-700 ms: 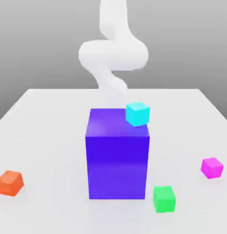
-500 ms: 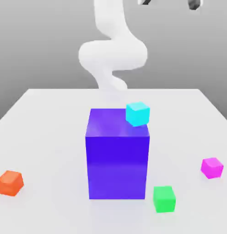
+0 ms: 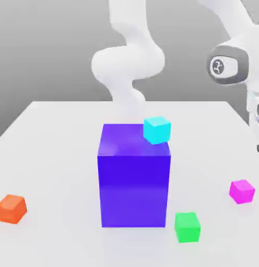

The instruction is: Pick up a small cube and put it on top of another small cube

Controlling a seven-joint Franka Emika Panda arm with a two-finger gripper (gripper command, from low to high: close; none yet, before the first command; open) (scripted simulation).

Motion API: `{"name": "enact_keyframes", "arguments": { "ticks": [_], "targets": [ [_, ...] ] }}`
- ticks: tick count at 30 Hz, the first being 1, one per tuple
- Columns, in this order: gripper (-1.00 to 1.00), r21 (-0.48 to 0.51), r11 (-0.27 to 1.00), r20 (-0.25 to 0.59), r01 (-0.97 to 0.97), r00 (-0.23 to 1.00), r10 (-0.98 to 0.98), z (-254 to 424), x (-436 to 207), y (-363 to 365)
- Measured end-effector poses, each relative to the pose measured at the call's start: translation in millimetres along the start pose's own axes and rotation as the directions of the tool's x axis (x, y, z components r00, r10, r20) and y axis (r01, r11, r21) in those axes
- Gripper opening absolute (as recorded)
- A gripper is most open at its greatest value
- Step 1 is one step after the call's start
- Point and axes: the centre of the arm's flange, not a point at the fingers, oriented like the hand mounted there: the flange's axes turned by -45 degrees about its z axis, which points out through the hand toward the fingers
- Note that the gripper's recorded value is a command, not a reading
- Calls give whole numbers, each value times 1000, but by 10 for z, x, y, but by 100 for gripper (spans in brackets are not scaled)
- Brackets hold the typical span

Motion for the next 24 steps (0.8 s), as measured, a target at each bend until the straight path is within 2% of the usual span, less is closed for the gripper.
{"name": "enact_keyframes", "arguments": {
  "ticks": [3,8,9,16,21,24],
  "targets": [
    [0,58,987,49,147,988,-150,488,15,-347],
    [0,71,982,57,176,982,-180,1061,-17,-447],
    [-100,72,982,57,177,982,-181,1143,-27,-457],
    [-100,73,981,59,177,982,-182,1151,-29,-461],
    [-100,72,982,59,177,982,-182,679,7,-428],
    [-100,104,991,95,83,991,-93,630,-24,-201]
  ]
}}
